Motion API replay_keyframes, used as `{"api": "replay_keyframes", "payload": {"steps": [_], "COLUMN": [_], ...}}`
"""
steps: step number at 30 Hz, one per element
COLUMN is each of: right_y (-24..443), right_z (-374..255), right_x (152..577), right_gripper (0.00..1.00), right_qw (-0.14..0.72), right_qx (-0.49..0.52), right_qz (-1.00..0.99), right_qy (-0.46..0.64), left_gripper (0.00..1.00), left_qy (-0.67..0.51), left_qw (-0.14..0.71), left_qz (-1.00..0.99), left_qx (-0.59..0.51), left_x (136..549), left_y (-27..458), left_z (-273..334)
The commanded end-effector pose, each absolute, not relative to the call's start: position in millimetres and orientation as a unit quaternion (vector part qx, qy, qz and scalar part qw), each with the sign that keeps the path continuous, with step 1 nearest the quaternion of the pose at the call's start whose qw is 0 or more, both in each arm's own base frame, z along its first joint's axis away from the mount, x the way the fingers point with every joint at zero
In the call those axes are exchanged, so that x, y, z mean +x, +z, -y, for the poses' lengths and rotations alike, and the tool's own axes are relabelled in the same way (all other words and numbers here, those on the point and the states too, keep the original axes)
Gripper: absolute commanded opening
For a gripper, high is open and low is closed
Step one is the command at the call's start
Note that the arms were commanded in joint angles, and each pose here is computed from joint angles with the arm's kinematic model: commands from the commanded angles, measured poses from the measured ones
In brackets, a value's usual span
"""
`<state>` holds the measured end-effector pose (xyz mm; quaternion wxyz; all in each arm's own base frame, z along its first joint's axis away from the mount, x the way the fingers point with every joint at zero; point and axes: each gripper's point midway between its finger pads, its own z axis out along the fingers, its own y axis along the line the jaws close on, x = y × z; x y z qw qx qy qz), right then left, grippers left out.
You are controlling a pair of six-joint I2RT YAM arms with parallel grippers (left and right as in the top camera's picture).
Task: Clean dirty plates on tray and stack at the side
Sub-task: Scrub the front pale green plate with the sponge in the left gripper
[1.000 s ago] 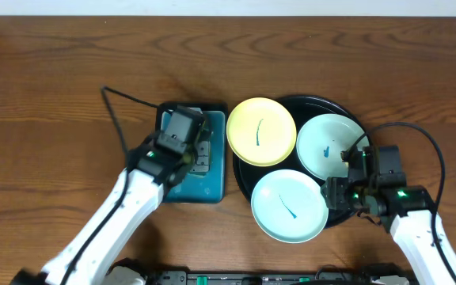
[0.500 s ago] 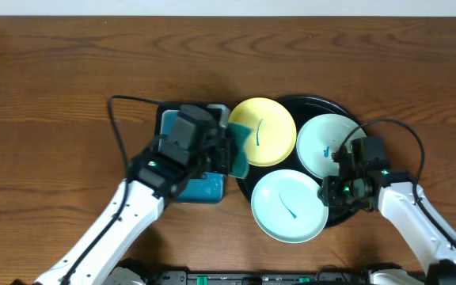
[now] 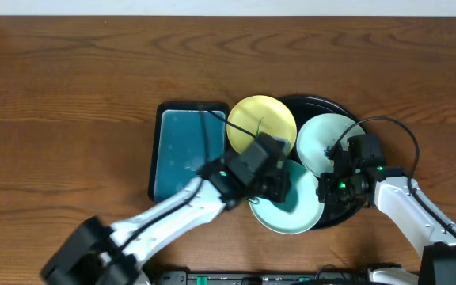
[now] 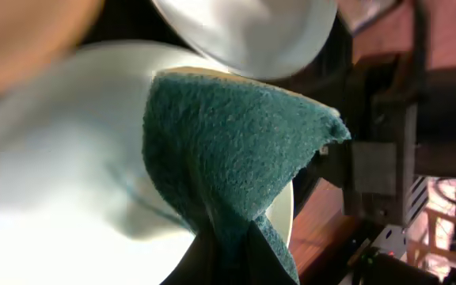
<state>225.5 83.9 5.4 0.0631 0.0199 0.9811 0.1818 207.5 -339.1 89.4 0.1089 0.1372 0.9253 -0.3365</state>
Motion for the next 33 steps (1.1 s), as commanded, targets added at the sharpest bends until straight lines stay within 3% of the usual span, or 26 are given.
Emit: {"api": "replay_keyframes", "payload": {"steps": [1,10,16,24,33], "right_y": [4,4,3,3,3], "right_z": [-78,-78,-78,-78,-78], "right_x": [231,232,229,229,228], "right_gripper": [0.01,0.01,0.01,0.01,0.01], "right_qw": [0.070,0.073,0.066,0.065,0.064], "right_qx": [0.026,0.026,0.027,0.027,0.027], "right_qz": [-0.983,-0.983,-0.983,-0.983,-0.983], "right_qy": [0.169,0.169,0.168,0.168,0.168], "left_gripper": [0.08,0.07,0.07,0.08,0.07], "left_qy": [-0.349,-0.299,-0.154,-0.133,-0.131], "left_qw": [0.082,0.055,0.131,0.136,0.126], "left_qz": [-0.926,-0.948,-0.979,-0.979,-0.980], "left_qx": [0.117,0.096,0.023,-0.069,-0.079], "left_x": [197,186,220,239,230], "left_y": [83,38,13,11,28], "left_z": [360,362,306,282,274]}}
